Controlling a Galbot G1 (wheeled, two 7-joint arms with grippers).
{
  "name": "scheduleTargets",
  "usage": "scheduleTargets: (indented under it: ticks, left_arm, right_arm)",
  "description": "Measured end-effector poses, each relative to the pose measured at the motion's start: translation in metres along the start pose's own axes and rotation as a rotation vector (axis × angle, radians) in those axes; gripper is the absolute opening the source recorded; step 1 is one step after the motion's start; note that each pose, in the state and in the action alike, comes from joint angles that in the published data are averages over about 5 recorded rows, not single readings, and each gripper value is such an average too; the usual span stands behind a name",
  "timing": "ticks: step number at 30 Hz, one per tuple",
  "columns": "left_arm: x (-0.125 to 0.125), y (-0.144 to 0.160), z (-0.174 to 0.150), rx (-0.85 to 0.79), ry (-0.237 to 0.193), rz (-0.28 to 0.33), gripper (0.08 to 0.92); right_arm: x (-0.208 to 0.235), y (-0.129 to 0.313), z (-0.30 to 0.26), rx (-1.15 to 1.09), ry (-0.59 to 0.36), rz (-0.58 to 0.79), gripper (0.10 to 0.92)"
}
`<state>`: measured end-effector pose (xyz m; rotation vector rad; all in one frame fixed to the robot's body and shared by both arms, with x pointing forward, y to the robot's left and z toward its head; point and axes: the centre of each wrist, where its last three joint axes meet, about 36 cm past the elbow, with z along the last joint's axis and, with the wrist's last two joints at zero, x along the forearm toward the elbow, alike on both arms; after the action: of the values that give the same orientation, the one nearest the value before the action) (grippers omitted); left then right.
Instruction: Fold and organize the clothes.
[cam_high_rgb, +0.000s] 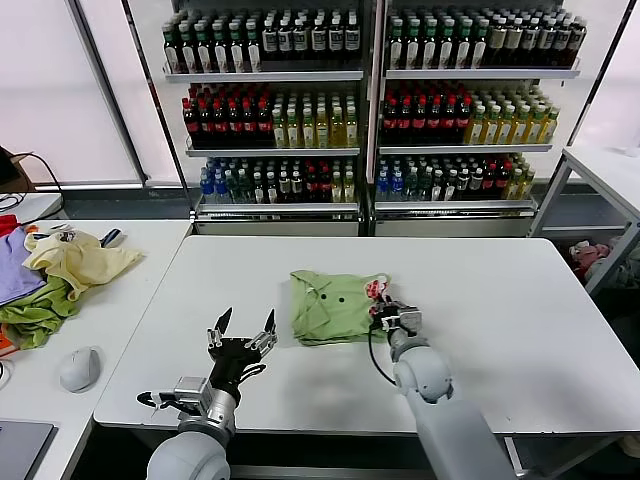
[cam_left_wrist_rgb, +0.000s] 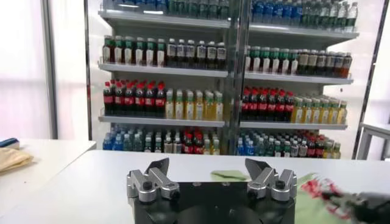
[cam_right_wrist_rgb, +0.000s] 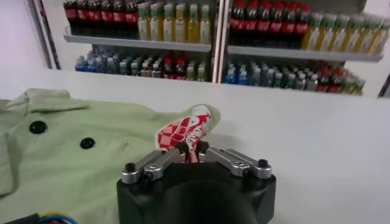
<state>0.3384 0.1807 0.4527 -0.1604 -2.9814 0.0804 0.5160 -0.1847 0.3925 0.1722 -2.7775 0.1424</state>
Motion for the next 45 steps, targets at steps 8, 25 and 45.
scheduleTargets:
  ticks: [8,25,45]
  left_arm:
    - [0.005,-0.004,0.002,0.000,0.003,0.006,0.823]
    - [0.020,-0.007,0.000,-0.020,-0.009,-0.002,0.823]
    - [0.038,-0.009,-0.004,-0.037,-0.027,0.006,0.823]
  right_arm:
    - [-0.001,-0.056,0.004,0.129,-0.036,0.044,0.187]
    - [0.045,-0.092,0.021,0.166,-0.269,0.131,0.675]
    - [0.168,-0.077,0.027,0.036,-0.361,0.109,0.823]
